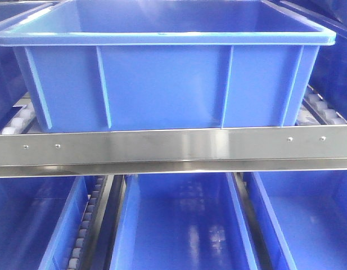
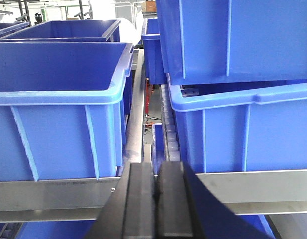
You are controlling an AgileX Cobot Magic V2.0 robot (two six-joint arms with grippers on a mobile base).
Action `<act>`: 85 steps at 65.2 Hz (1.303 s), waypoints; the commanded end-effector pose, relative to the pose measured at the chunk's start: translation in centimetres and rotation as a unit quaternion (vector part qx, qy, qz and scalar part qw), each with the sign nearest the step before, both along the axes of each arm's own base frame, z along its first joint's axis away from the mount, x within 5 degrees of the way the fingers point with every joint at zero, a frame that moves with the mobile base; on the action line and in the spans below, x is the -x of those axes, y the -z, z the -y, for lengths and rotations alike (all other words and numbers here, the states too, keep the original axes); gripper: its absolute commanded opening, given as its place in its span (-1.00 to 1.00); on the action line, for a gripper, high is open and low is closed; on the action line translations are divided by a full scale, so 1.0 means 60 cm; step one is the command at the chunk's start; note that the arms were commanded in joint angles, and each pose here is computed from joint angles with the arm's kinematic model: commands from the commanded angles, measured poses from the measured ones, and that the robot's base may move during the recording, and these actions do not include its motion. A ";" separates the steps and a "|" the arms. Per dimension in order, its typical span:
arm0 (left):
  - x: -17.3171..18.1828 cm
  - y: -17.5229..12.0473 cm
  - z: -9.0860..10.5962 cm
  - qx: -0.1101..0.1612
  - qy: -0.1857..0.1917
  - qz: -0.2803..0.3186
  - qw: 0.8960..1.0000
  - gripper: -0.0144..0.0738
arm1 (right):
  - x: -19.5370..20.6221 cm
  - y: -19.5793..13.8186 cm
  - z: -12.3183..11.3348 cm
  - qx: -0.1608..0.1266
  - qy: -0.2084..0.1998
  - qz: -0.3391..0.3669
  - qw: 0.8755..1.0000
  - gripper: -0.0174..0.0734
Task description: Grab silver tray and place in blue box
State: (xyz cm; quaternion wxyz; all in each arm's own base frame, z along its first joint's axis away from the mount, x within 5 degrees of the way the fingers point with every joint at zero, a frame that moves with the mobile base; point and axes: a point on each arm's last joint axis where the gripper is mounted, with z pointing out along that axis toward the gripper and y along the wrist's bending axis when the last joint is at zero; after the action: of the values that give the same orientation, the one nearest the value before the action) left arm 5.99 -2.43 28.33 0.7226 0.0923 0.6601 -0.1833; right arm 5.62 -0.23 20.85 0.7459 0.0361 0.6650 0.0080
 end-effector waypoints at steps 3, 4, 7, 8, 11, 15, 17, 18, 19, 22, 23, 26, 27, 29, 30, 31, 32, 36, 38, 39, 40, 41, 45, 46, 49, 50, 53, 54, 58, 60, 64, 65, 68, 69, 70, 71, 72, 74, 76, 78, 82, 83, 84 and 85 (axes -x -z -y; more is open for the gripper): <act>0.005 -0.026 -0.007 -0.024 -0.033 0.065 0.997 -0.69 | 0.008 -0.026 -0.002 0.009 -0.004 0.066 0.998 -0.50; 0.006 -0.024 -0.009 -0.025 -0.040 0.064 0.997 -0.69 | 0.008 -0.026 -0.002 0.009 -0.004 0.066 0.998 -0.50; 0.006 -0.016 -0.014 -0.024 -0.066 0.061 0.996 -0.69 | 0.008 -0.026 -0.002 0.009 -0.004 0.066 0.998 -0.50; 0.006 -0.013 -0.016 -0.022 -0.073 0.061 0.995 -0.69 | 0.008 -0.026 -0.002 0.009 -0.004 0.066 0.998 -0.50; 0.005 -0.001 -0.021 -0.010 -0.096 0.055 0.994 -0.69 | 0.008 -0.026 -0.002 0.009 -0.004 0.066 0.998 -0.50; 0.005 0.017 -0.026 -0.015 -0.124 0.064 0.990 -0.69 | 0.008 -0.026 -0.002 0.009 -0.004 0.066 0.998 -0.50; 0.004 0.025 -0.028 -0.024 -0.136 0.072 0.988 -0.69 | 0.008 -0.026 -0.002 0.009 -0.004 0.066 0.998 -0.50; 0.005 0.027 -0.029 -0.028 -0.141 0.078 0.986 -0.69 | 0.008 -0.026 -0.002 0.009 -0.004 0.066 0.998 -0.50; 0.004 0.033 -0.030 -0.023 -0.144 0.076 0.986 -0.69 | 0.008 -0.026 -0.002 0.009 -0.004 0.066 0.998 -0.50; 0.005 0.043 -0.032 -0.018 -0.151 0.078 0.985 -0.69 | 0.008 -0.026 -0.002 0.009 -0.004 0.066 0.998 -0.50; 0.005 0.048 -0.032 -0.019 -0.153 0.076 0.985 -0.69 | 0.008 -0.026 -0.002 0.009 -0.004 0.066 0.998 -0.50; 0.005 0.058 -0.033 -0.021 -0.156 0.070 0.985 -0.69 | 0.008 -0.026 -0.002 0.009 -0.004 0.066 0.998 -0.50; 0.005 0.062 -0.033 -0.021 -0.156 0.067 0.985 -0.69 | 0.008 -0.026 -0.002 0.009 -0.004 0.066 0.998 -0.50; 0.005 0.070 -0.033 -0.022 -0.158 0.063 0.985 -0.69 | 0.008 -0.026 -0.002 0.009 -0.004 0.066 0.998 -0.50; 0.005 0.075 -0.033 -0.023 -0.159 0.060 0.985 -0.69 | 0.008 -0.026 -0.002 0.009 -0.004 0.066 0.998 -0.50; 0.005 0.078 -0.033 -0.024 -0.158 0.059 0.985 -0.69 | 0.008 -0.026 -0.002 0.009 -0.004 0.066 0.998 -0.50; 0.005 0.081 -0.033 -0.024 -0.158 0.059 0.985 -0.69 | 0.008 -0.026 -0.002 0.009 -0.004 0.066 0.998 -0.50; 0.005 0.098 -0.033 -0.025 -0.158 0.051 0.986 -0.69 | 0.008 -0.026 -0.002 0.009 -0.004 0.066 0.998 -0.50; 0.006 0.105 -0.033 -0.026 -0.158 0.049 0.986 -0.69 | 0.008 -0.026 -0.002 0.009 -0.004 0.066 0.998 -0.50; 0.006 0.110 -0.033 -0.027 -0.158 0.048 0.986 -0.69 | 0.008 -0.026 -0.002 0.009 -0.004 0.066 0.998 -0.50; 0.007 0.112 -0.033 -0.027 -0.158 0.051 0.986 -0.69 | 0.008 -0.026 -0.002 0.009 -0.004 0.066 0.998 -0.50; 0.007 0.116 -0.033 -0.027 -0.158 0.050 0.986 -0.69 | 0.008 -0.026 -0.002 0.009 -0.004 0.066 0.998 -0.50; 0.009 0.123 -0.033 -0.027 -0.157 0.049 0.986 -0.69 | 0.008 -0.026 -0.002 0.009 -0.004 0.066 0.998 -0.50; 0.009 0.123 -0.033 -0.027 -0.157 0.047 0.986 -0.69 | 0.008 -0.026 -0.002 0.009 -0.004 0.066 0.998 -0.50; 0.008 0.123 -0.033 -0.028 -0.157 0.045 0.986 -0.69 | 0.008 -0.026 -0.002 0.009 -0.004 0.066 0.998 -0.50; 0.009 0.124 -0.033 -0.028 -0.157 0.045 0.986 -0.69 | 0.008 -0.026 -0.002 0.009 -0.004 0.066 0.998 -0.50; 0.009 0.124 -0.033 -0.028 -0.157 0.043 0.986 -0.69 | 0.008 -0.026 -0.002 0.009 -0.004 0.066 0.998 -0.50; 0.009 0.124 -0.033 -0.028 -0.157 0.043 0.986 -0.69 | 0.008 -0.026 -0.002 0.009 -0.004 0.066 0.998 -0.50; 0.009 0.124 -0.033 -0.028 -0.156 0.043 0.986 -0.69 | 0.008 -0.026 -0.002 0.009 -0.004 0.066 0.998 -0.50; 0.009 0.124 -0.033 -0.028 -0.156 0.043 0.986 -0.69 | 0.008 -0.026 -0.002 0.009 -0.004 0.066 0.998 -0.50; 0.009 0.124 -0.033 -0.028 -0.156 0.043 0.986 -0.69 | 0.008 -0.026 -0.002 0.009 -0.004 0.066 0.998 -0.50; 0.009 0.124 -0.033 -0.028 -0.156 0.043 0.986 -0.69 | 0.008 -0.026 -0.002 0.009 -0.004 0.066 0.998 -0.50; 0.009 0.124 -0.033 -0.028 -0.156 0.043 0.986 -0.69 | 0.008 -0.026 -0.002 0.009 -0.004 0.066 0.998 -0.50; 0.009 0.124 -0.033 -0.028 -0.156 0.043 0.986 -0.69 | 0.008 -0.026 -0.002 0.009 -0.004 0.066 0.998 -0.50; 0.009 0.124 -0.033 -0.028 -0.156 0.043 0.986 -0.69 | 0.008 -0.026 -0.002 0.009 -0.004 0.066 0.998 -0.50; 0.009 0.124 -0.033 -0.028 -0.156 0.043 0.986 -0.69 | 0.008 -0.026 -0.002 0.009 -0.004 0.066 0.998 -0.50; 0.009 0.124 -0.033 -0.028 -0.156 0.043 0.986 -0.69 | 0.008 -0.026 -0.002 0.009 -0.004 0.066 0.998 -0.50; 0.009 0.124 -0.033 -0.028 -0.156 0.043 0.986 -0.69 | 0.008 -0.026 -0.002 0.009 -0.004 0.066 0.998 -0.50; 0.009 0.124 -0.033 -0.028 -0.156 0.043 0.986 -0.69 | 0.008 -0.026 -0.002 0.009 -0.004 0.066 0.998 -0.50; 0.009 0.124 -0.033 -0.028 -0.156 0.043 0.986 -0.69 | 0.008 -0.026 -0.002 0.009 -0.004 0.066 0.998 -0.50; 0.009 0.124 -0.033 -0.028 -0.156 0.043 0.986 -0.69 | 0.008 -0.026 -0.002 0.009 -0.004 0.066 0.998 -0.50; 0.009 0.124 -0.033 -0.028 -0.156 0.043 0.986 -0.69 | 0.008 -0.026 -0.002 0.009 -0.004 0.066 0.998 -0.50; 0.009 0.124 -0.033 -0.028 -0.156 0.043 0.986 -0.69 | 0.008 -0.026 -0.002 0.009 -0.004 0.066 0.998 -0.50; 0.009 0.124 -0.033 -0.028 -0.156 0.043 0.986 -0.69 | 0.008 -0.026 -0.002 0.009 -0.004 0.066 0.998 -0.50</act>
State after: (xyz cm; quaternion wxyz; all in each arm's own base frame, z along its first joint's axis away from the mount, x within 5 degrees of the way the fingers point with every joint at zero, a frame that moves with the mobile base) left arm 5.61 -0.48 20.70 0.7417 0.0197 0.6691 -0.0418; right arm 5.62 -0.23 20.87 0.7467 0.0356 0.6642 0.0077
